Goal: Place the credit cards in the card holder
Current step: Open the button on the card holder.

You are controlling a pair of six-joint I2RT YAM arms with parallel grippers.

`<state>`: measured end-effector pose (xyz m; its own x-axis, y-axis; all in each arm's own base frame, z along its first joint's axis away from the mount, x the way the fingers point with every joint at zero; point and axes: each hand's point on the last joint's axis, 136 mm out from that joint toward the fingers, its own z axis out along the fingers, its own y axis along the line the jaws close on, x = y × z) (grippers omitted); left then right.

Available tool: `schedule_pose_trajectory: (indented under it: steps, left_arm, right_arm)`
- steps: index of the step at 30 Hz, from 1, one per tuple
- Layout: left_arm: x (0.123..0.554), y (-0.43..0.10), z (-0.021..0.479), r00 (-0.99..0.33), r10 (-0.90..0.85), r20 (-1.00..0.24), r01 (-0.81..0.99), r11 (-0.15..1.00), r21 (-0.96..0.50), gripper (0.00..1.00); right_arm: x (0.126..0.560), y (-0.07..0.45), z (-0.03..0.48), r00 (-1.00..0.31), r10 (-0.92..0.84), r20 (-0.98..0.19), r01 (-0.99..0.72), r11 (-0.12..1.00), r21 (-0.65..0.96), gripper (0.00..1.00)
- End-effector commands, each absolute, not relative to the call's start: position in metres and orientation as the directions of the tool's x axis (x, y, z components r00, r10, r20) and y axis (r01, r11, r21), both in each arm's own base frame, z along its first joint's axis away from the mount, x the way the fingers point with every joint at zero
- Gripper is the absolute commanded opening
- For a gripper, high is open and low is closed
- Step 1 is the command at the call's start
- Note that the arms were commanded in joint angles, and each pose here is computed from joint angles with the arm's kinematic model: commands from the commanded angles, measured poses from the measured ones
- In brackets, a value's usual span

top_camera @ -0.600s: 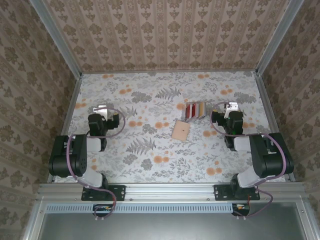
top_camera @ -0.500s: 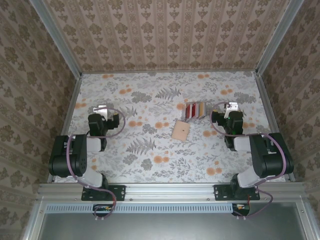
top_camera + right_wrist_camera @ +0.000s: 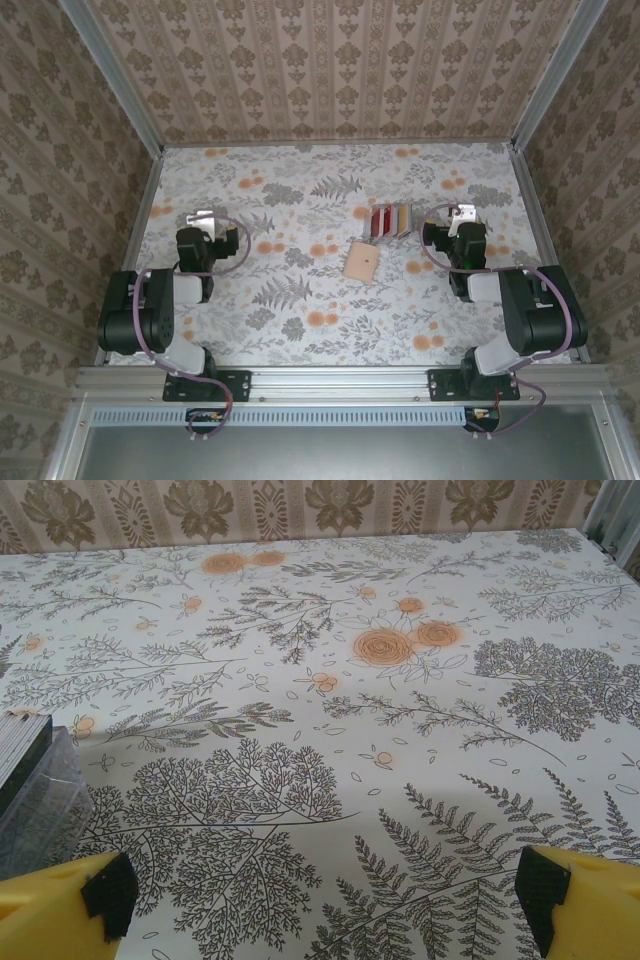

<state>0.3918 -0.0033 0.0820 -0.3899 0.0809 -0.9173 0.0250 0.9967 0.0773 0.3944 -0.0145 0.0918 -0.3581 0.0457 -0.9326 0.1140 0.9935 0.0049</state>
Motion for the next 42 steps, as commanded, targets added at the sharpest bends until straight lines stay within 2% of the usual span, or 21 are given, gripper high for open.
schedule_pose_trajectory:
  steps: [1, 19, 22, 24, 27, 30, 35, 37, 39, 42]
  left_arm:
    - [0.400, -0.005, 0.094, -0.355, 0.104, -0.929, 0.041, 0.995, 0.096, 1.00]
    - [0.400, -0.005, 0.094, -0.353, 0.102, -0.930, 0.040, 0.995, 0.094, 1.00]
    - [0.398, -0.008, 0.105, -0.335, 0.118, -0.935, 0.048, 0.993, 0.108, 1.00]
    - [0.394, -0.009, 0.116, -0.369, 0.120, -0.922, 0.041, 0.993, 0.113, 1.00]
    - [0.391, -0.005, 0.142, -0.424, 0.038, -0.905, -0.008, 0.999, 0.046, 1.00]
    - [0.384, 0.002, 0.161, -0.499, -0.152, -0.853, -0.125, 0.987, -0.103, 1.00]
    - [0.375, -0.031, 0.191, -0.608, -0.243, -0.756, -0.018, 0.956, -0.293, 1.00]
    - [0.367, -0.045, 0.193, -0.657, -0.264, -0.707, 0.011, 0.933, -0.359, 1.00]
    - [0.356, -0.060, 0.194, -0.709, -0.251, -0.659, 0.061, 0.910, -0.411, 1.00]
    - [0.336, -0.072, 0.190, -0.770, -0.249, -0.587, 0.065, 0.885, -0.461, 1.00]
  right_arm:
    - [0.400, -0.012, 0.099, -0.343, 0.041, -0.939, 0.095, 0.995, 0.009, 1.00]
    - [0.399, -0.011, 0.099, -0.341, 0.041, -0.939, 0.094, 0.996, 0.009, 1.00]
    - [0.396, -0.012, 0.112, -0.328, 0.038, -0.944, 0.102, 0.995, 0.005, 1.00]
    - [0.389, -0.019, 0.133, -0.337, 0.076, -0.939, 0.157, 0.987, 0.023, 1.00]
    - [0.378, -0.024, 0.155, -0.384, 0.182, -0.905, 0.189, 0.975, 0.116, 1.00]
    - [0.368, -0.011, 0.170, -0.420, 0.249, -0.873, 0.146, 0.968, 0.205, 1.00]
    - [0.350, 0.025, 0.177, -0.523, 0.386, -0.760, 0.064, 0.907, 0.417, 1.00]
    - [0.343, 0.042, 0.176, -0.575, 0.421, -0.702, 0.029, 0.867, 0.497, 0.96]
    - [0.330, 0.063, 0.173, -0.646, 0.418, -0.639, -0.007, 0.834, 0.552, 0.89]
    - [0.302, 0.088, 0.159, -0.743, 0.353, -0.569, -0.036, 0.828, 0.560, 0.86]
